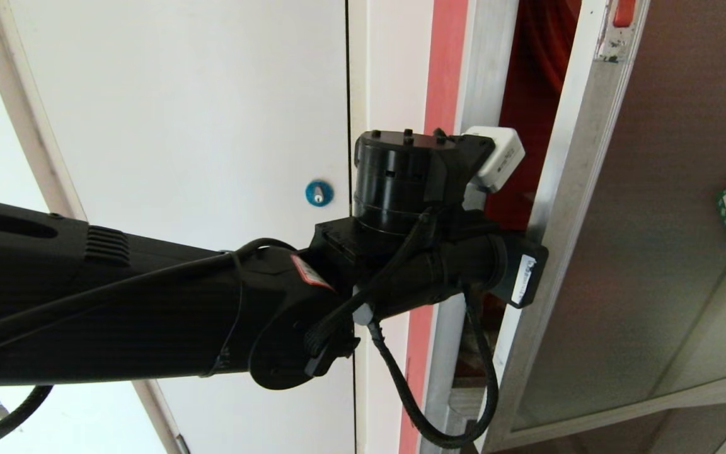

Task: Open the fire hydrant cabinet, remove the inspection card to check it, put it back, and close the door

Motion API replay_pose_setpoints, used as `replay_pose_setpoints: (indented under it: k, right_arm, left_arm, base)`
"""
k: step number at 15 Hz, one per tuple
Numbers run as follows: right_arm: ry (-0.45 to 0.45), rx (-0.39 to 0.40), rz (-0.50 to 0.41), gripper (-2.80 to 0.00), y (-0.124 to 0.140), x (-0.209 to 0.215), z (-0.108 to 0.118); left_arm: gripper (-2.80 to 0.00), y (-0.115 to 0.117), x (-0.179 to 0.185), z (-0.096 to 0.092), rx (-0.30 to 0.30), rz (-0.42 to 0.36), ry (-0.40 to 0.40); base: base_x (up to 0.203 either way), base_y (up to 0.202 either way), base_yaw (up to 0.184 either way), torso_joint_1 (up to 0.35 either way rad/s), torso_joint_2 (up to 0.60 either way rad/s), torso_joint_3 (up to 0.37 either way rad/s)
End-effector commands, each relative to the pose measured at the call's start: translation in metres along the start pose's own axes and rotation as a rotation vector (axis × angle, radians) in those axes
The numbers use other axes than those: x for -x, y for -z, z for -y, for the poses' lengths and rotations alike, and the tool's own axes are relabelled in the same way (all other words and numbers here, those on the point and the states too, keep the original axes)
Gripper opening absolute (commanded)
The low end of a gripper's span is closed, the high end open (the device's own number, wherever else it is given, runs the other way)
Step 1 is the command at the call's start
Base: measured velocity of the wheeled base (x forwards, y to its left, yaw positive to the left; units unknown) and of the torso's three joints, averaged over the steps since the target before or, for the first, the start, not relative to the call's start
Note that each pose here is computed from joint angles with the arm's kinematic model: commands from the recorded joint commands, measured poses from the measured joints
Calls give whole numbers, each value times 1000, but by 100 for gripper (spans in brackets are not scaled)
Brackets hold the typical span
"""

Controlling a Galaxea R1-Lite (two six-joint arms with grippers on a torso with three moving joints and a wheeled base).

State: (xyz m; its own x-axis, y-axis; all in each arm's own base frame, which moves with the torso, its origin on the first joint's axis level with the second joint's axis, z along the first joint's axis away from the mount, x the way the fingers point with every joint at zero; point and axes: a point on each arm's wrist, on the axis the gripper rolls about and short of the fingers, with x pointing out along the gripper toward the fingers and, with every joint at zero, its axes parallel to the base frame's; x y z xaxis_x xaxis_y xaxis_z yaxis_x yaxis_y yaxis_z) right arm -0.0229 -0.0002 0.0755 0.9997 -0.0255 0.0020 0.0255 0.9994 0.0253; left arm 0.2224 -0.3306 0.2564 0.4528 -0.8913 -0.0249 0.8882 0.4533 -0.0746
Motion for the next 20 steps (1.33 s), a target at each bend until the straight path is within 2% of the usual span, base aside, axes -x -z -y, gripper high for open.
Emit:
replay_pose_setpoints:
  k: [1,4,13,20]
  right_arm:
    - [1,-1,1,-280,0,0,0]
    - [0,-1,1,-280,0,0,0]
    - [0,-1,1,-280,0,0,0]
    - [1,0,1,-280,0,0,0]
  left_arm:
    - [-280,-3,12,9,1,0,21]
    - [-280,2,18,27,4,-24,65]
    - [-280,4,16,62,0,-29,161]
    - [-280,4,21,98,-1,-30,255]
  base:
    - [0,0,0,0,0,0]
    - [0,0,0,0,0,0]
    - [0,0,0,0,0,0]
    - [0,0,0,0,0,0]
